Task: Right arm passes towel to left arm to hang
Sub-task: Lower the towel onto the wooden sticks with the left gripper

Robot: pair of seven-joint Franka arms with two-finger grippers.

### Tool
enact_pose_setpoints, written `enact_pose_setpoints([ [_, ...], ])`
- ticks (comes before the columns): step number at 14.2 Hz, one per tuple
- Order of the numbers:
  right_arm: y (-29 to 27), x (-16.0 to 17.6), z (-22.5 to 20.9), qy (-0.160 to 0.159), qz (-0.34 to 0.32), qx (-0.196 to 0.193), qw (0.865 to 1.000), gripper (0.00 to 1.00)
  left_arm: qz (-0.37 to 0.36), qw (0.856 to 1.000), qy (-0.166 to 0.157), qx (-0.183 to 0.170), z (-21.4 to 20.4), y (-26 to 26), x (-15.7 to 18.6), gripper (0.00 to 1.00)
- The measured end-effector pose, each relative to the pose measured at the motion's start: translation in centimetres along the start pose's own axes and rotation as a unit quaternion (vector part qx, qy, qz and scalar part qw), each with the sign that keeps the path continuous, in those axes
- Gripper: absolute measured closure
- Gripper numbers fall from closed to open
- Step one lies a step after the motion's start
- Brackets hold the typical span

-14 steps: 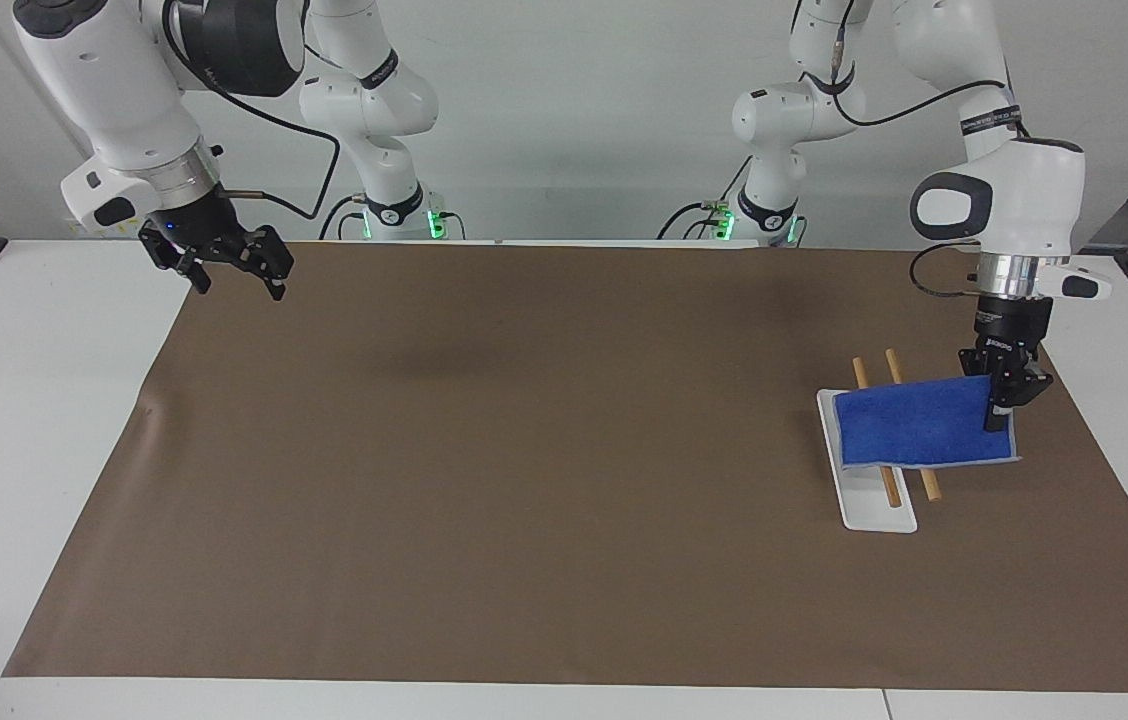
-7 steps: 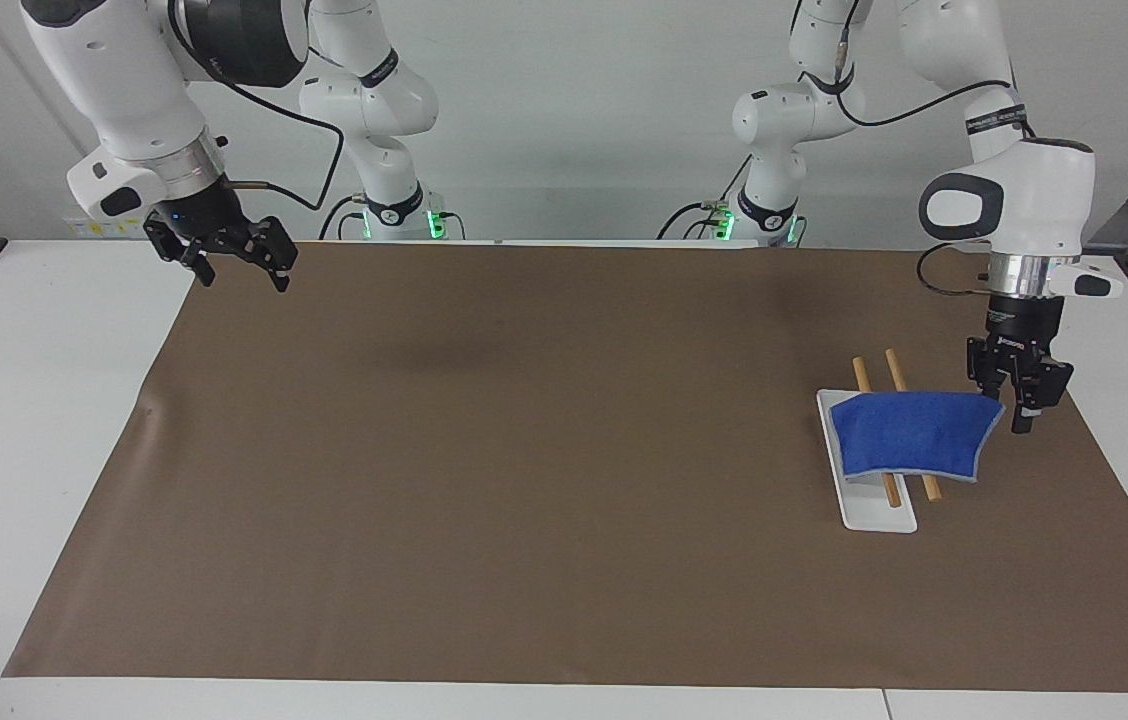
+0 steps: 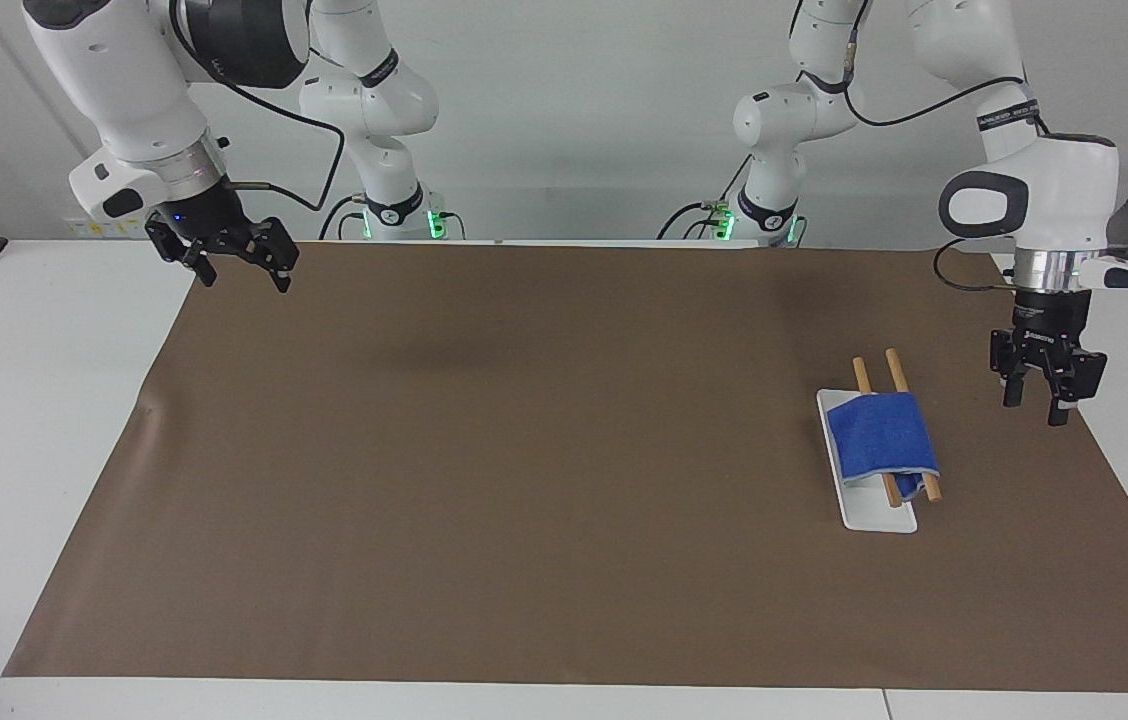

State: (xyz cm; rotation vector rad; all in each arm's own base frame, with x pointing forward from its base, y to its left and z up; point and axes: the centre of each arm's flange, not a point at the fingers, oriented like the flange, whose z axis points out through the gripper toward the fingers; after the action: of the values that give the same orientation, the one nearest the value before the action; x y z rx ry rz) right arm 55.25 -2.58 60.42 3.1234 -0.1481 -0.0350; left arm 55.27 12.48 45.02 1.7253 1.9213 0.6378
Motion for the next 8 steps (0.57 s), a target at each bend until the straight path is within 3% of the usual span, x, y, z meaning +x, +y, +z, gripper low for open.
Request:
enact_pose_setpoints([
  [4,0.0,0.0,0.0,0.000,0.000,0.000,1.000,0.00,0.072,0.995,-0.046,0.048,-1.1,0.9,-3.2,0.02],
  [8,0.0,0.0,0.0,0.000,0.000,0.000,1.000,0.00,0.182,0.976,-0.094,0.070,-2.0,1.3,-10.4,0.01],
])
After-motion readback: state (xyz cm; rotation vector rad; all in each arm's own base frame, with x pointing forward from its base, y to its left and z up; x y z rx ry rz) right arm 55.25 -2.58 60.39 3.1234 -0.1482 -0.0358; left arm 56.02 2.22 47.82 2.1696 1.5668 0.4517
